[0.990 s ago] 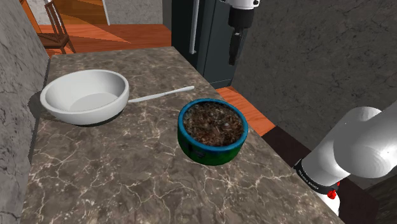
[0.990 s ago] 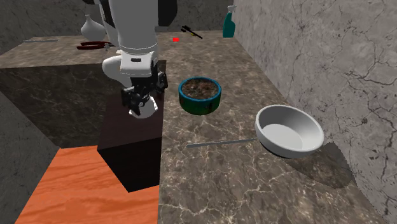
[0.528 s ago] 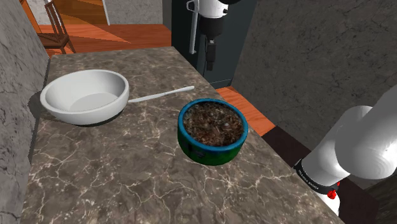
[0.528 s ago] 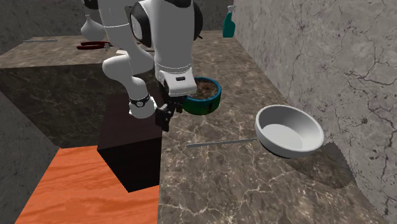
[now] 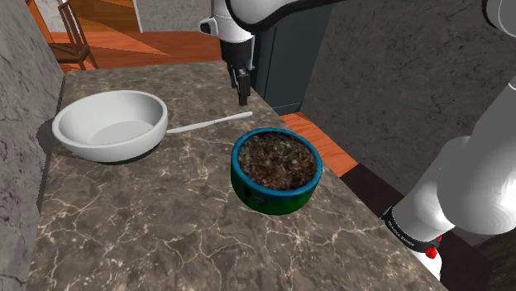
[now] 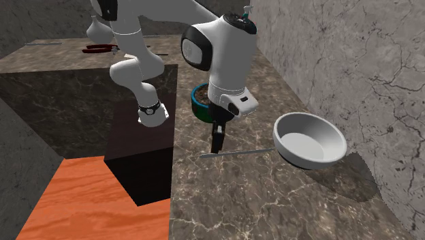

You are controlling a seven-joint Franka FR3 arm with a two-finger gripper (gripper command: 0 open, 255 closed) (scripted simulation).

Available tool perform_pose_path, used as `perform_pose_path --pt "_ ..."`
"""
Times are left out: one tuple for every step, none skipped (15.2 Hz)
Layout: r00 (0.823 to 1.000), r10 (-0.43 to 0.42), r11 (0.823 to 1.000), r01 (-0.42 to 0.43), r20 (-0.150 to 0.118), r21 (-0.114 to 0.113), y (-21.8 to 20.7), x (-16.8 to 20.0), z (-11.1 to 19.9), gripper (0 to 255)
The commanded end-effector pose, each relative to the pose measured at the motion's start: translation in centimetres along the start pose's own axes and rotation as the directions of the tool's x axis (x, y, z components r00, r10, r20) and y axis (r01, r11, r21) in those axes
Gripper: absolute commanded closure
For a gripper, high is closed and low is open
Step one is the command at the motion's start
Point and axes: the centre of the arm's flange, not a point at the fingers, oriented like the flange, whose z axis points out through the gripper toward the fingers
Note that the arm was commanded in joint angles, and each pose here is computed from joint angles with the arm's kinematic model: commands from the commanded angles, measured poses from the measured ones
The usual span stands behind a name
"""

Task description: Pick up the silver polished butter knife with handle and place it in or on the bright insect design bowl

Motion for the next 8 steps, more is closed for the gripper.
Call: perform_pose_path --pt "0.997 -0.081 0.997 0.081 0.002 -0.011 -0.6 2.7 0.9 0" --pt "0.993 -0.121 0.993 0.121 0.003 -0.016 -0.9 4.0 1.3 0" --pt "0.987 -0.16 0.987 0.16 0.005 -0.02 -1.3 5.2 1.6 0" --pt "0.984 -0.175 0.984 0.175 0.005 -0.022 -1.5 5.7 1.8 0" --pt "0.984 -0.175 0.984 0.175 0.005 -0.022 -1.5 5.7 2.3 0" --pt "0.984 -0.175 0.984 0.175 0.005 -0.022 -1.5 5.7 2.8 0" --pt "0.984 -0.175 0.984 0.175 0.005 -0.022 -1.5 5.7 3.4 0" --pt "0.984 -0.175 0.984 0.175 0.005 -0.022 -1.5 5.7 3.9 0"
